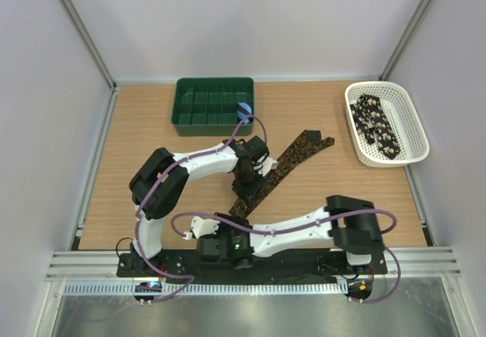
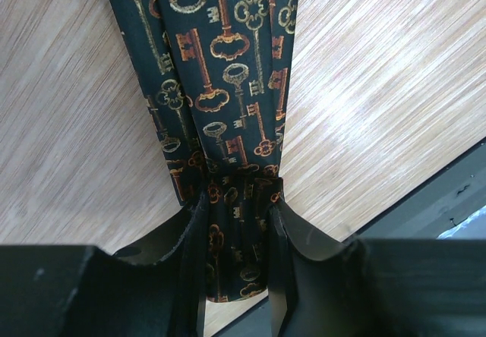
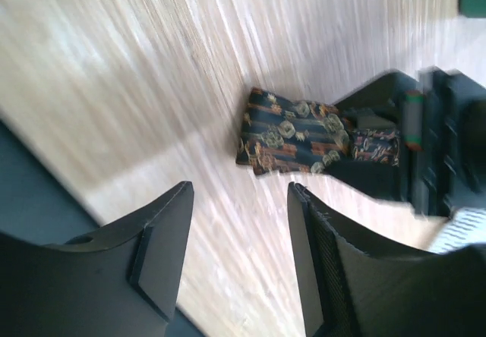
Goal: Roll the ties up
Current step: Roll the tie
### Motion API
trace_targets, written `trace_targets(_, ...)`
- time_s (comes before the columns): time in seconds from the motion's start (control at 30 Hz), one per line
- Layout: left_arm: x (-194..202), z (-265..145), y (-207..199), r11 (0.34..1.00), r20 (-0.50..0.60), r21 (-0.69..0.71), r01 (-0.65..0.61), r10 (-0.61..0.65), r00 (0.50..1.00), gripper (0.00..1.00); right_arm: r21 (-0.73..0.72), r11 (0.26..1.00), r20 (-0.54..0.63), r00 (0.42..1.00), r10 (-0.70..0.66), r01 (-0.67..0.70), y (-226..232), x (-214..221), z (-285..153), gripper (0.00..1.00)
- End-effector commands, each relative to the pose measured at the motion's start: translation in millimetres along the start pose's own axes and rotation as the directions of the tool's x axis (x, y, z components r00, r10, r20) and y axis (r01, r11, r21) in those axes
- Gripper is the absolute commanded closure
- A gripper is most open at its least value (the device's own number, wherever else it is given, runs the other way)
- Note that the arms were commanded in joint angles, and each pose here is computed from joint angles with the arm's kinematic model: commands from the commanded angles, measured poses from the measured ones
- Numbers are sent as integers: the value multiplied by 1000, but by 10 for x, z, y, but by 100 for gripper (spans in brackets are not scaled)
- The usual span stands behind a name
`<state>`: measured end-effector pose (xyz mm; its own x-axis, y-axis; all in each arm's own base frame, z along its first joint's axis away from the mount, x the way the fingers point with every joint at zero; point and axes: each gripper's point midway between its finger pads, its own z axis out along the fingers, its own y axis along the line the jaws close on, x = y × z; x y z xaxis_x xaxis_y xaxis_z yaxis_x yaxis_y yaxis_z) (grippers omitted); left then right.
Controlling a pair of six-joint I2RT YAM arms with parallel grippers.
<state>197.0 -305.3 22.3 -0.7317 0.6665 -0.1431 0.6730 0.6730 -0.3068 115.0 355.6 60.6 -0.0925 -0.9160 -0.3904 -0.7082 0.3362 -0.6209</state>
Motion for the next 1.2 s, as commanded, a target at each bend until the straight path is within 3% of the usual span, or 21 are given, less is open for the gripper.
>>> trace_targets(0.0,-3,-9,27,1000,27,-19,-6,6,1000,81,-141,966,136,962,235,-216,-81,-284,-330,45)
trace_targets(0.07,-1,-30,24,1000,37,-21,-2,3,999,81,-178,940,181,929,321,-290,-246,-221,-469,51)
trace_targets(0.13,4,-59,27,1000,50,-27,-1,2,999,81,-232,878,208,860,466,-420,-470,-161,-530,64)
trace_targets(0.23,14,-91,22,1000,64,-28,0,2,998,82,-303,786,163,783,600,-540,-583,114,-448,69)
trace_targets(0.4,28,-175,8,999,100,-33,5,-2,995,82,-362,545,175,519,837,-756,-1180,371,-365,83)
trace_targets(0.57,34,-225,-12,999,122,-32,9,-5,992,81,-316,318,79,309,948,-894,-1574,692,19,82)
trace_targets(0.7,71,-271,1,999,148,-51,10,-3,989,81,-435,99,-90,153,984,-895,-1576,606,268,75)
trace_targets(0.9,98,-332,-18,998,177,-62,5,6,984,81,-445,11,-205,114,972,-895,-1417,464,667,72)
trace_targets(1.17,260,-290,-77,995,157,-100,-23,38,987,81,-302,-83,-291,9,957,-950,-1291,957,1078,74)
